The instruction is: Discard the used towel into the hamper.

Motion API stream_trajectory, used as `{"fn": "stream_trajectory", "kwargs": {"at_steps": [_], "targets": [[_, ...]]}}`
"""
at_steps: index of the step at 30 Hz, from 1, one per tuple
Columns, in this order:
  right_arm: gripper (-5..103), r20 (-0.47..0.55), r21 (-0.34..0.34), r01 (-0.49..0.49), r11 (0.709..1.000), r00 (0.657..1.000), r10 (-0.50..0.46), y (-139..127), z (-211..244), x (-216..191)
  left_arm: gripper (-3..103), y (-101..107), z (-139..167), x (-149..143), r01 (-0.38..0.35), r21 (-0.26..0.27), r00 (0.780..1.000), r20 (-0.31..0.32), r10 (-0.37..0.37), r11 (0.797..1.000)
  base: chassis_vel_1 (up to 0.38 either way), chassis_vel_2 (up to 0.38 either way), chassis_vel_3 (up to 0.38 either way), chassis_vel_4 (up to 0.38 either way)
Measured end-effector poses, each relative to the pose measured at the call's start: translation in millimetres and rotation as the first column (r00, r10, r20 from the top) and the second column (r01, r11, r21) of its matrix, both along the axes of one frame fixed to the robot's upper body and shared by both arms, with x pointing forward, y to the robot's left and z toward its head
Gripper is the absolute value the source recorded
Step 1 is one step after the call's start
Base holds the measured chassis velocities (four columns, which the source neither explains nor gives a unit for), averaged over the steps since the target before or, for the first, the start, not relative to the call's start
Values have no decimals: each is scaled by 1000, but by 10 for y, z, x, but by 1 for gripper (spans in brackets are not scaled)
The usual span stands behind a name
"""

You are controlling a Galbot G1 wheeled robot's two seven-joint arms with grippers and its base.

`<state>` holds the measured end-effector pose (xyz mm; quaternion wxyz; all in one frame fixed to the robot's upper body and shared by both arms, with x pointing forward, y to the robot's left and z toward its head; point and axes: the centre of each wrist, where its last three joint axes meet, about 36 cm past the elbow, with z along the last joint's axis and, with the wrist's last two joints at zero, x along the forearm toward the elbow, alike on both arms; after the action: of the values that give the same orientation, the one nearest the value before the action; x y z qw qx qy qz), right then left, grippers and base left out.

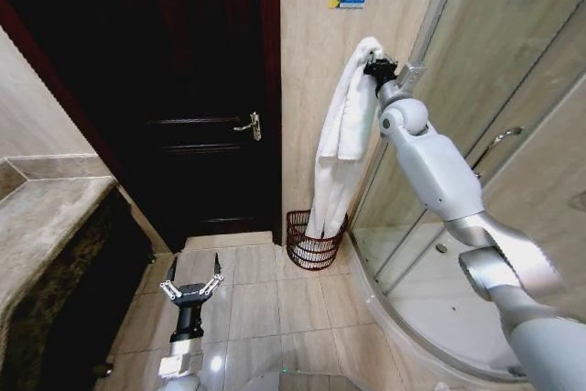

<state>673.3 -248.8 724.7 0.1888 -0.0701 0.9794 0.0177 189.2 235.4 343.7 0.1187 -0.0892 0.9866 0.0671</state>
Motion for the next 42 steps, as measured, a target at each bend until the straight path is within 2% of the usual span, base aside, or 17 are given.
{"fn": "stream_trajectory", "kwargs": {"at_steps": [5,10,20,34,42], "targets": [[7,-76,-10,-16,1000,997,15,-77,95,-8,100,2,21,10,1,3,1000,7,-1,1000,0,0,0,0],[7,-140,25,-49,998,989,52,-115,196,16,100,-6,44,18,1,9,1000,13,-1,1000,0,0,0,0],[7,-136,37,-73,997,988,77,-63,198,98,100,-71,33,-8,-2,11,1000,9,2,1000,0,0,0,0],[7,-141,42,-51,998,988,56,-206,139,146,100,-99,72,-164,20,40,1000,-5,-20,999,0,0,0,0],[7,-136,47,-66,997,988,72,-125,66,130,100,-94,80,-218,24,46,1000,-7,-23,999,0,0,0,0]]}}
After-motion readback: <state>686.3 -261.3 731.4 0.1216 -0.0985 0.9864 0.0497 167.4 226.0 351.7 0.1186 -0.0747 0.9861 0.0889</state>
